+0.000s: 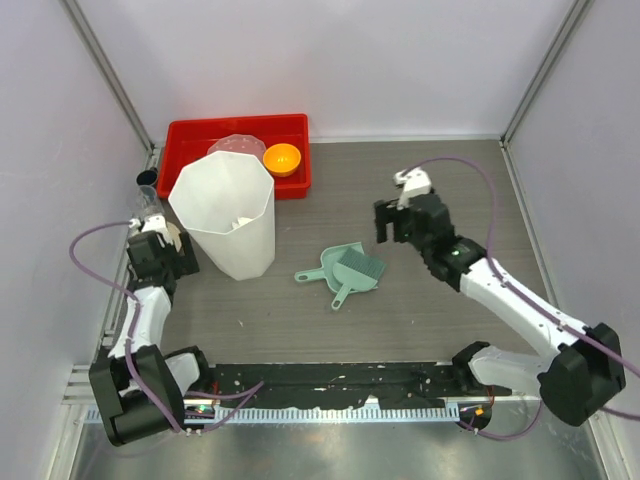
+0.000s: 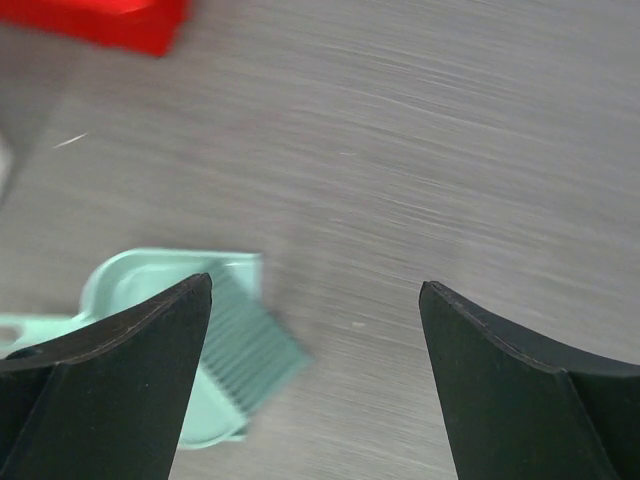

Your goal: Sweep away the paper scraps from the table

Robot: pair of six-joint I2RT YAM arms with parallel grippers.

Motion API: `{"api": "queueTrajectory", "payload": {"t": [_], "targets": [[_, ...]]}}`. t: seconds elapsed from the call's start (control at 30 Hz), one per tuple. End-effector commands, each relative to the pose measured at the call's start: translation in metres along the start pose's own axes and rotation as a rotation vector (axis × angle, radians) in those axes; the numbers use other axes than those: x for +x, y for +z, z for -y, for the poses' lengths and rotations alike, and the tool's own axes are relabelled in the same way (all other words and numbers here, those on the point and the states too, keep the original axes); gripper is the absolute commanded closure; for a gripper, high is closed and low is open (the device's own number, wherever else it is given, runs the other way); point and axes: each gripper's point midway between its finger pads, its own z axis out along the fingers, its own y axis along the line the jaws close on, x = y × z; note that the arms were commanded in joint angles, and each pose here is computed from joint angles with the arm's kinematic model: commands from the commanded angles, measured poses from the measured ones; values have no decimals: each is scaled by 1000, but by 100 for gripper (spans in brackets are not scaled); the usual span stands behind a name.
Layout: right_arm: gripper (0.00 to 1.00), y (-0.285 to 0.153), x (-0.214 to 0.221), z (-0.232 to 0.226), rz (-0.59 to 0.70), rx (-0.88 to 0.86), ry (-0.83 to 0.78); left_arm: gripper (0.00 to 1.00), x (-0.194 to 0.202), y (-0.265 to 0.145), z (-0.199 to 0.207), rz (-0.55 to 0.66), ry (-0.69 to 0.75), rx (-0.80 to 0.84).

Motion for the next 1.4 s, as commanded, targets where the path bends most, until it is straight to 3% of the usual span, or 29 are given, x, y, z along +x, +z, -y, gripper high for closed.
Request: {"api": "queueTrajectory", "payload": {"t": [0.0, 0.07, 0.17, 0.23, 0.3, 0.33, 0.37, 0.43, 0.6, 0.73, 1.0, 1.37], "targets": [[10, -7, 10, 79, 22, 135, 268, 0, -58, -8, 28, 342, -23, 165], [10, -8, 31, 104, 23, 185, 335, 0, -68, -9, 32, 406, -43, 187], [10, -16, 52, 149, 92, 287, 410, 0, -69, -3, 43, 404, -66, 247], [10, -28, 65, 188, 141, 443, 447, 0, -62, 2, 51, 389, -89, 286], [10, -35, 83, 210, 220, 548, 469, 0, -57, 10, 55, 376, -106, 305], [10, -42, 68, 224, 346, 610, 467, 0, -51, 14, 57, 358, -106, 312], [10, -42, 95, 222, 333, 632, 467, 0, -51, 18, 58, 362, -106, 317], [11, -41, 99, 226, 389, 650, 461, 0, -47, 22, 60, 359, -112, 322], [11, -27, 125, 225, 347, 650, 417, 0, -50, 31, 62, 396, -134, 335], [11, -27, 111, 230, 416, 654, 380, 0, -57, 35, 63, 406, -158, 337], [11, -11, 126, 218, 463, 578, 321, 0, -66, 35, 74, 454, -184, 394], [12, 0, 134, 229, 375, 625, 356, 0, -67, 34, 72, 463, -189, 378]]}}
